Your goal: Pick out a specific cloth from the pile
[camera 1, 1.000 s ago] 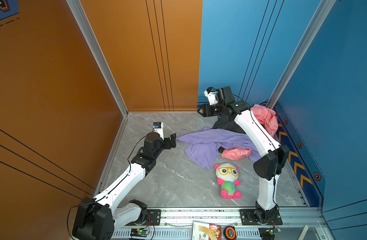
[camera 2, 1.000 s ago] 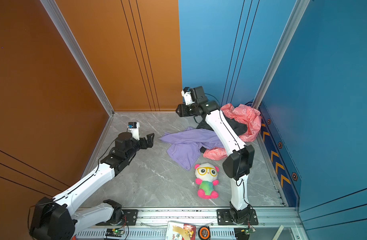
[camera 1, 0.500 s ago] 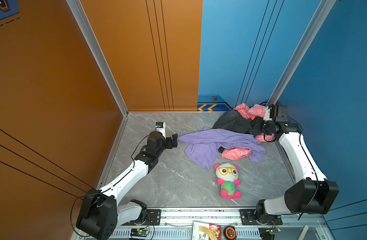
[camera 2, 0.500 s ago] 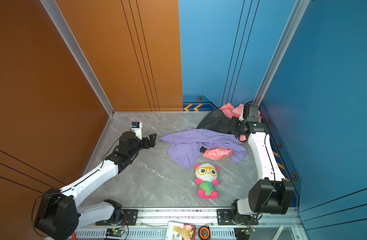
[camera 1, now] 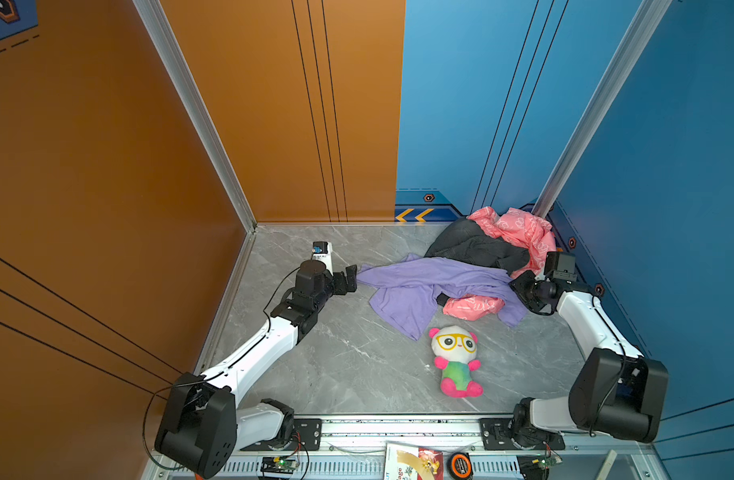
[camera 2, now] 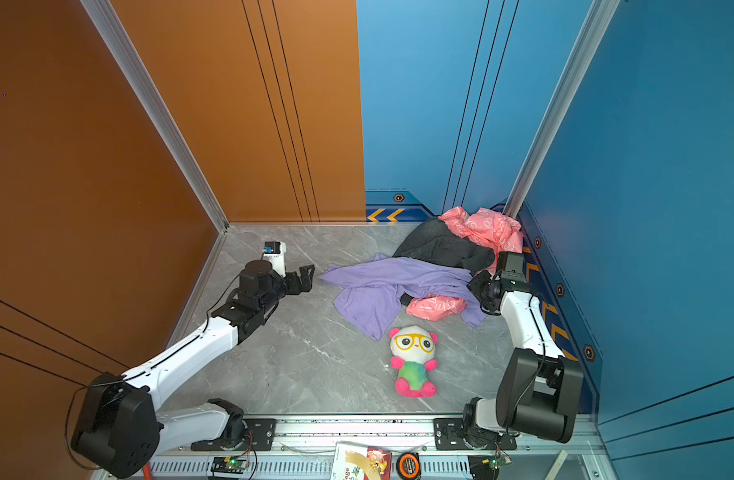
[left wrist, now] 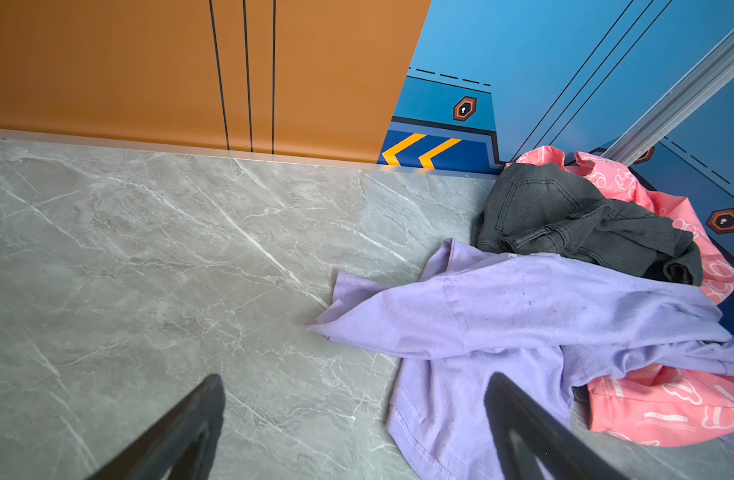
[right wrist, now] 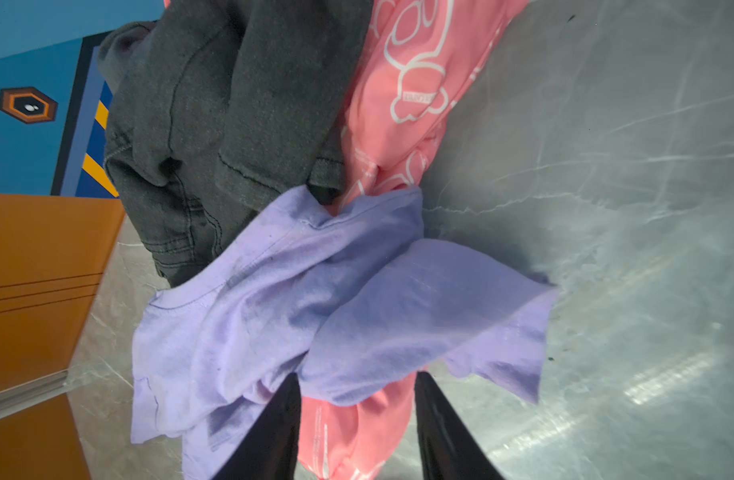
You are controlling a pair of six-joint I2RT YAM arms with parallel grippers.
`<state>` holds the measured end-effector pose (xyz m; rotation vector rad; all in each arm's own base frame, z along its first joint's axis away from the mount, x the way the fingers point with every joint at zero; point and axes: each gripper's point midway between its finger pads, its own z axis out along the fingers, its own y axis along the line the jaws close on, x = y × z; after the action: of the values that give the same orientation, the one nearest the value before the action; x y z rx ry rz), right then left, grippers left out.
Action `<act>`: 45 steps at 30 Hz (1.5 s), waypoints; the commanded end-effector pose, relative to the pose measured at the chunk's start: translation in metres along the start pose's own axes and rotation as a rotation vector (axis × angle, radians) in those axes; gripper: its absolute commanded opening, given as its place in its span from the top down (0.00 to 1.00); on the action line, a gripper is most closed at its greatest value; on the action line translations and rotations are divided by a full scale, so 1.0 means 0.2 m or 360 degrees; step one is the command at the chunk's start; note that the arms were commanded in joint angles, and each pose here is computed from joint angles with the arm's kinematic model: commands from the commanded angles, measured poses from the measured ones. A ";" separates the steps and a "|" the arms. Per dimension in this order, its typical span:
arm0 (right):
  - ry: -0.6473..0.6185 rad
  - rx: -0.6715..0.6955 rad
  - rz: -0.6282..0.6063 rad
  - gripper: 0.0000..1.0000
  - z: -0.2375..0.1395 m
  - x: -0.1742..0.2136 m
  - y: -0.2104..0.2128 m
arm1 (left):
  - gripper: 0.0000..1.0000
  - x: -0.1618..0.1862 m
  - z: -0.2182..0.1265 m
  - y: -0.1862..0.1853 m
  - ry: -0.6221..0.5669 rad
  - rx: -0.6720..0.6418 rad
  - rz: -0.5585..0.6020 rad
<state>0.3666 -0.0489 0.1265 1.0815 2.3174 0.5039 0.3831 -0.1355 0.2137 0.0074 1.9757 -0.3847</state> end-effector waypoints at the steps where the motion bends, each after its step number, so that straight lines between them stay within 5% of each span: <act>1: 0.0060 -0.0101 0.0119 0.60 0.09 0.01 0.04 | 0.02 -0.05 -0.01 -0.04 -0.0040 0.0048 -0.0025; 8: 0.0101 -0.0072 0.0149 0.70 0.18 0.01 0.05 | 0.02 -0.04 -0.02 -0.03 -0.0049 0.0028 -0.0059; 11: 0.0105 -0.0066 0.0165 0.81 0.19 0.01 0.06 | 0.02 -0.02 -0.03 -0.02 -0.0051 0.0013 -0.0070; 19: -0.0228 -0.0132 0.0095 1.00 -0.03 -0.16 0.16 | 0.02 -0.01 -0.05 -0.02 -0.0062 -0.0001 -0.0075; 31: -0.0531 -0.0633 -0.0283 1.00 -0.45 -0.29 0.77 | 0.02 -0.08 -0.01 -0.11 -0.0111 0.0122 -0.0111; 37: -0.0356 -0.0986 -0.0762 1.00 -0.52 0.06 1.30 | 0.02 -0.19 0.02 -0.29 -0.0200 0.0337 -0.0076; 45: 0.0320 -0.1315 -0.1362 1.00 -0.44 0.93 1.75 | 0.01 -0.24 0.06 -0.57 -0.0224 0.0564 0.0175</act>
<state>0.4448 0.2577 0.3382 -0.1303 2.0444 0.9908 0.3947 -0.2204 0.2609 0.1987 1.8153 -0.6269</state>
